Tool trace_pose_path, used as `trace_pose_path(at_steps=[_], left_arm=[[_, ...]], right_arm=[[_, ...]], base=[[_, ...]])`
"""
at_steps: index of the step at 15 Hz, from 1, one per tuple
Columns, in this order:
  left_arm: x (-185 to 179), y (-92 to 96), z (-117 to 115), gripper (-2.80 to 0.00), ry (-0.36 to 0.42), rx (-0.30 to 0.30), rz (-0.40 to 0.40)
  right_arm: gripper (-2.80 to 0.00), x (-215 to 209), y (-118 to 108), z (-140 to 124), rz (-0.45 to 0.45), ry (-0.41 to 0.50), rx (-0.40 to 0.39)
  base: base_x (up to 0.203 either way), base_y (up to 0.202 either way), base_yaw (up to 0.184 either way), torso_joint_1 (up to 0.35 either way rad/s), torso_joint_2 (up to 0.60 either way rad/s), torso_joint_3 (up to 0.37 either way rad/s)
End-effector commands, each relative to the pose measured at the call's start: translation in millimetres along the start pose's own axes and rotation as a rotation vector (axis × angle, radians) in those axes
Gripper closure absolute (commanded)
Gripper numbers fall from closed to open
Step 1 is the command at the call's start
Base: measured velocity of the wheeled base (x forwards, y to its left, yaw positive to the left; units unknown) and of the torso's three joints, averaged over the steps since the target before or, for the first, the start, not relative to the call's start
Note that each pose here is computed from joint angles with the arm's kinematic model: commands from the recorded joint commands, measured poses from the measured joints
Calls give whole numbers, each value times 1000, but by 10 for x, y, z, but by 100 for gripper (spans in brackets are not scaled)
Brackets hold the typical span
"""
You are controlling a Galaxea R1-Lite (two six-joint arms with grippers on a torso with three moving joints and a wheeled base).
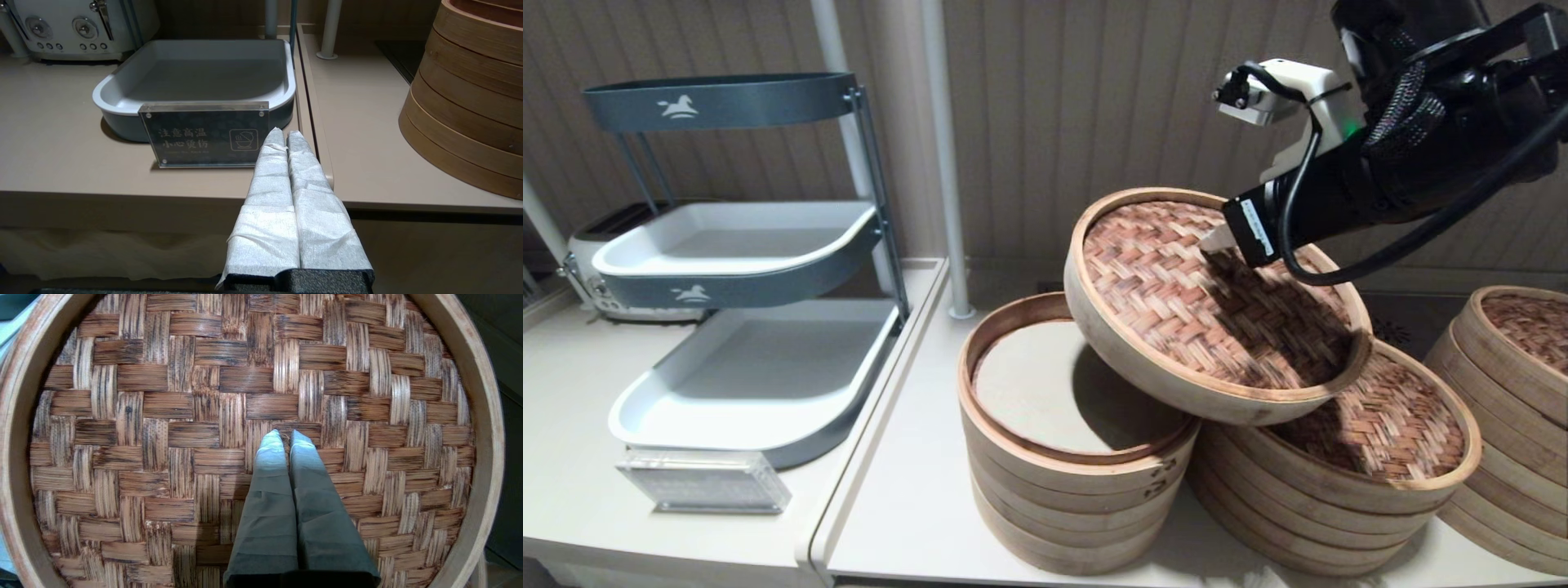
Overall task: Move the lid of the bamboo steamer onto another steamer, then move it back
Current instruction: Put the steamer
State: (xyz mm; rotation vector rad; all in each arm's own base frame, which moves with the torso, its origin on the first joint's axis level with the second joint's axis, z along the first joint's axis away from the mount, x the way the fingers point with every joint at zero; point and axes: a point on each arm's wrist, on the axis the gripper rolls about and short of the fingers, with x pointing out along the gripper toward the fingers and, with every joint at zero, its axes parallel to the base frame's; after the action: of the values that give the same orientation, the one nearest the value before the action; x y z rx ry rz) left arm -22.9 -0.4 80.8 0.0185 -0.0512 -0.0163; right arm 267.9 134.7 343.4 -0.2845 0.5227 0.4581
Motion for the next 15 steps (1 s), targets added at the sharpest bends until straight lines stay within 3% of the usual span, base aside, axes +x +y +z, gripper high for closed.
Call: trace_pose_path(at_steps=[1, 11, 15], left_arm=[[17, -1, -77, 0, 26, 0, -1], [17, -1, -77, 0, 26, 0, -1], [17, -1, -77, 0, 26, 0, -1]], right_arm=[[0, -99, -102, -30, -30, 4, 17], [0, -164, -582, -368, -155, 127, 96], [0, -134, -737, -488, -157, 160, 124]], base=[[0, 0, 0, 0, 0, 0], [0, 0, 0, 0, 0, 0], [0, 0, 0, 0, 0, 0]])
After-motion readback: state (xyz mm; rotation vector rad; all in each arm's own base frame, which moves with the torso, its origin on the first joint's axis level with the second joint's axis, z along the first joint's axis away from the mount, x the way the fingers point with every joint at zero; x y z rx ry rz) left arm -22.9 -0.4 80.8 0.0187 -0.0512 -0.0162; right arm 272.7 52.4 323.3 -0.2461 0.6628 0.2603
